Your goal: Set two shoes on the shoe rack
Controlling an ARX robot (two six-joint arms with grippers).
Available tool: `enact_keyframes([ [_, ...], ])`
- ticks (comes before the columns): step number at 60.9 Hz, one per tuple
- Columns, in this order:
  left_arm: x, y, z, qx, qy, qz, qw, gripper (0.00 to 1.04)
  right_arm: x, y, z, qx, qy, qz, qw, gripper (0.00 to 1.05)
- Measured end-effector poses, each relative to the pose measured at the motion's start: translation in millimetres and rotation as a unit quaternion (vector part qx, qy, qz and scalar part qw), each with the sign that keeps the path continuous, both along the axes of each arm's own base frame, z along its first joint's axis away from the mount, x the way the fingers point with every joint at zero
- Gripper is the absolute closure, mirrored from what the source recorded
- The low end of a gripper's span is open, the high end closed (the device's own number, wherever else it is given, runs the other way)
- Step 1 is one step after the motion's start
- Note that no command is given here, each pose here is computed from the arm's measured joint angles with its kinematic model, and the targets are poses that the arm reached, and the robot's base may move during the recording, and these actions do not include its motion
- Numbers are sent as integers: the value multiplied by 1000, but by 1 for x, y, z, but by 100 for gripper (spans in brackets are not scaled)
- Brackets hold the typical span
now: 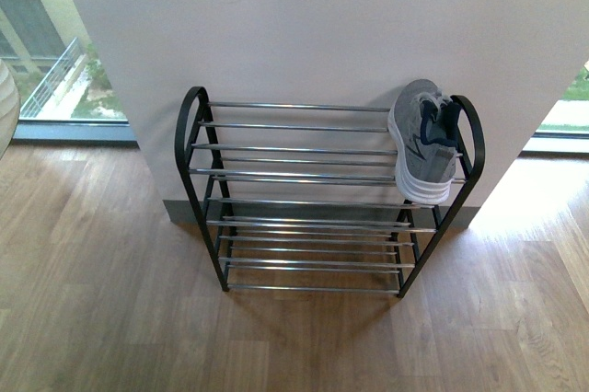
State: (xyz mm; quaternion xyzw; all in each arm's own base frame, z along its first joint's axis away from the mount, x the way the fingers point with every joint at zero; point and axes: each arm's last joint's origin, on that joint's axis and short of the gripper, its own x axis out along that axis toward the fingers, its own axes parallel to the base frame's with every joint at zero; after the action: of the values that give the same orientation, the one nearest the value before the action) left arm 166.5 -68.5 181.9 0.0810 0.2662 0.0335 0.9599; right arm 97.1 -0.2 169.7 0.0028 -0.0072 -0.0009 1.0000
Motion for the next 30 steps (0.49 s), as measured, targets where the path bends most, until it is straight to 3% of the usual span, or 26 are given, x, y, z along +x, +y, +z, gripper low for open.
enact_keyframes([
  [27, 0, 0, 0, 0, 0, 0, 1000, 103, 0, 0, 0, 0, -1, 0, 1000, 103],
  [30, 0, 0, 0, 0, 0, 0, 1000, 103, 0, 0, 0, -1, -1, 0, 1000, 97],
])
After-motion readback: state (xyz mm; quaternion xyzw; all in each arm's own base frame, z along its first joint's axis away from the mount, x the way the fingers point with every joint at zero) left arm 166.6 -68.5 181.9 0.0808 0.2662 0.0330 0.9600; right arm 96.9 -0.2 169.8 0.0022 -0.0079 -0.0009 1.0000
